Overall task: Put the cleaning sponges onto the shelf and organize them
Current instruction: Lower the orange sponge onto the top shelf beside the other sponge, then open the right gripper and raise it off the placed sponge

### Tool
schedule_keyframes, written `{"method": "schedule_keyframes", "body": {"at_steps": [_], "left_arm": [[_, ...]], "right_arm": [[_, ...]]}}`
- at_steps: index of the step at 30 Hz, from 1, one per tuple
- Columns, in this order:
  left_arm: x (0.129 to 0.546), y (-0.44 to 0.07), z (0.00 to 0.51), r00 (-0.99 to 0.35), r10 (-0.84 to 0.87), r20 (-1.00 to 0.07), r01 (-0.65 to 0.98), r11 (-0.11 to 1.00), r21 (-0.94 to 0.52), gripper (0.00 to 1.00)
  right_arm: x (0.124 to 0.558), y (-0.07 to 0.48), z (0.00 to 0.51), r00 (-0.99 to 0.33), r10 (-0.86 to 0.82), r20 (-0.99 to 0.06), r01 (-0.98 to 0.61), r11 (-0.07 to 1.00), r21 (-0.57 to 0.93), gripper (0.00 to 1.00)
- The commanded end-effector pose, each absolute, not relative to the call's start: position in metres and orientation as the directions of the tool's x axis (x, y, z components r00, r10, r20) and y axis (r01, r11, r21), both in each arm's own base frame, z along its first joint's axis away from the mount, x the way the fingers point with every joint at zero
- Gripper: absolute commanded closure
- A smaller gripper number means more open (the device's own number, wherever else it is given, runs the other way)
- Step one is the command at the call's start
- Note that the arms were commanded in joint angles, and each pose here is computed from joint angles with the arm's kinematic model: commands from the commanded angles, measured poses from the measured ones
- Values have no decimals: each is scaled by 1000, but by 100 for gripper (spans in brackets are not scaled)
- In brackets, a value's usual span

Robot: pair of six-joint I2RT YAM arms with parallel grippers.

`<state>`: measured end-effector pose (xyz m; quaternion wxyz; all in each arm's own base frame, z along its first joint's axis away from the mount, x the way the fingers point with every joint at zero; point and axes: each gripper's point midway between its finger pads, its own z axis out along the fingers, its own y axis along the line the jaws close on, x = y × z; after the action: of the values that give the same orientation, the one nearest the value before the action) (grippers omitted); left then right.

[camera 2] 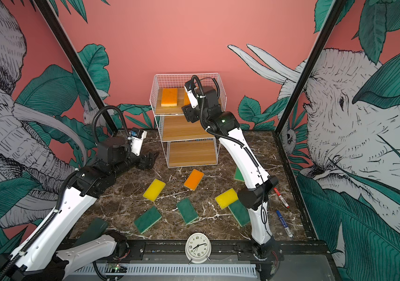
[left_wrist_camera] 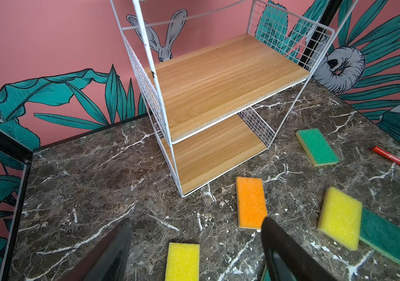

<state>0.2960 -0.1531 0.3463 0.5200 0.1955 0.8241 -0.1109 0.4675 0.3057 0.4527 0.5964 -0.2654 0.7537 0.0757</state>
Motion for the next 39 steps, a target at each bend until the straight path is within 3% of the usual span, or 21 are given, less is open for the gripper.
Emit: {"method": "schedule_keyframes", "body": {"at_steps": [1, 6, 14, 25, 39], "left_arm": [[295, -147, 354, -357, 189, -915, 420, 907, 23, 16], [294, -147, 353, -358, 192, -914, 420, 907, 26, 16], [294, -147, 354, -354, 185, -917, 422, 906, 20, 16], [289, -146, 361, -342, 163, -926, 420, 907, 4, 16], [290, -142, 361, -338, 169, -926, 404, 915, 19, 16]], "right_arm": [[474, 305, 451, -139, -315, -939, -478, 852, -215, 22], [475, 305, 451, -144, -305, -941, -471, 858, -206, 21], [469, 300, 463, -138, -270, -953, -460, 869, -179, 6], [455, 284, 491, -83, -220, -972, -427, 889, -165, 1], [475, 290, 471, -133, -210, -969, -394, 908, -142, 1]]}}
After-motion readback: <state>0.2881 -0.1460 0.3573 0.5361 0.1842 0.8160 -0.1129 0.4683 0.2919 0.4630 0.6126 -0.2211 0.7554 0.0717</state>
